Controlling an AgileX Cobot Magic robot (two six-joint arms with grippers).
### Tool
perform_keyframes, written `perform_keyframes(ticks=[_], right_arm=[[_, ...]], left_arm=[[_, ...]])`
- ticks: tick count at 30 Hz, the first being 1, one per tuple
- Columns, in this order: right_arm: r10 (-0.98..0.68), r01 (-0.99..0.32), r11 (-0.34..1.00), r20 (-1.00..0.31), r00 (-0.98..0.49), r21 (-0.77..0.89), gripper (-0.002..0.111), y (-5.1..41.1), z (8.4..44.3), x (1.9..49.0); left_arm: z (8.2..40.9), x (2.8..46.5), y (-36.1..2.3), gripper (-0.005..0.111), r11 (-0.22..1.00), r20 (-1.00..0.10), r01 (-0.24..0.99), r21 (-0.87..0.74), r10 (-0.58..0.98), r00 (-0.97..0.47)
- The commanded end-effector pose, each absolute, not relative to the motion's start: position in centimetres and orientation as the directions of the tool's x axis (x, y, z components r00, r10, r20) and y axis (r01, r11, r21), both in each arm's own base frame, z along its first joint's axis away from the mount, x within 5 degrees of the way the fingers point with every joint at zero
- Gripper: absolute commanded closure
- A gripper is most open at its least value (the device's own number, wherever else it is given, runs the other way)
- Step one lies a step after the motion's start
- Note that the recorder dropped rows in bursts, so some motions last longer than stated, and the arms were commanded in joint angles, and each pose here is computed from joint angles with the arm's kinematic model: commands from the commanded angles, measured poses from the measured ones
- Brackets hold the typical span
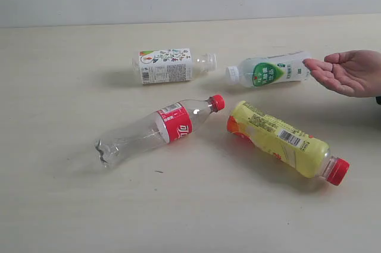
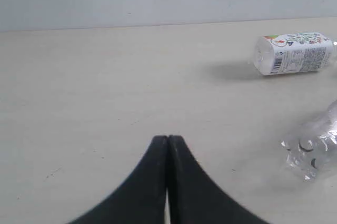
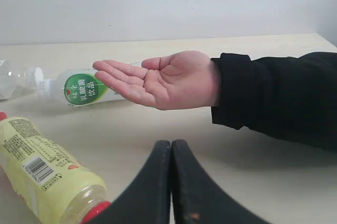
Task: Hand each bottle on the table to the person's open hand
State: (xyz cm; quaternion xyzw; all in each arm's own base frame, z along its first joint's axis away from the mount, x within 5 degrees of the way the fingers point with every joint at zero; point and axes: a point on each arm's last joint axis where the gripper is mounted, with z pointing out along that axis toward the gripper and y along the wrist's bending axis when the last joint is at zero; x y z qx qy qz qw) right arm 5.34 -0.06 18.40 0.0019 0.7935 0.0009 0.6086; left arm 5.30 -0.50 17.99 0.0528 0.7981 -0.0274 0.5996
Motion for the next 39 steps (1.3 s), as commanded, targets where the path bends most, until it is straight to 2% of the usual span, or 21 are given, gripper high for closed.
perform_keyframes(ticks=[1,24,25,28,35,39], right_arm=[[0.003,0.009,1.0,-0.968,-0.253,0.001,0.108,-0.1,18.4,5.3],[0.003,0.009,1.0,-0.968,-0.253,0.001,0.108,-0.1,18.4,5.3],[0.003,0.009,1.0,-0.968,-0.253,0.001,0.108,-0.1,18.4,5.3],[0.003,0.009,1.0,-0.968,-0.253,0.001,0.108,-0.1,18.4,5.3],[0.003,0.009,1.0,-0.968,-0.253,0.001,0.108,-0.1,18.4,5.3],[0.003,0.009,1.0,-0.968,-0.253,0.001,0.108,-0.1,18.4,5.3]], left_arm=[[18.1,5.3,-0.5,0.106,0.993,-0.962,0.114,0.025,0.055,-0.267],[18.1,5.3,-0.5,0.106,0.993,-0.962,0.114,0.025,0.055,-0.267],[18.1,5.3,-0.4,0.106,0.991,-0.962,0.118,0.061,0.09,-0.259],[18.6,5.4,-0.3,0.106,0.972,-0.956,0.123,0.201,0.222,-0.19],[20.6,5.6,-0.6,0.106,0.975,-0.982,0.118,0.186,0.183,0.034],[20.9,5.6,-0.7,0.106,0.984,-0.99,0.121,0.133,0.127,0.058]])
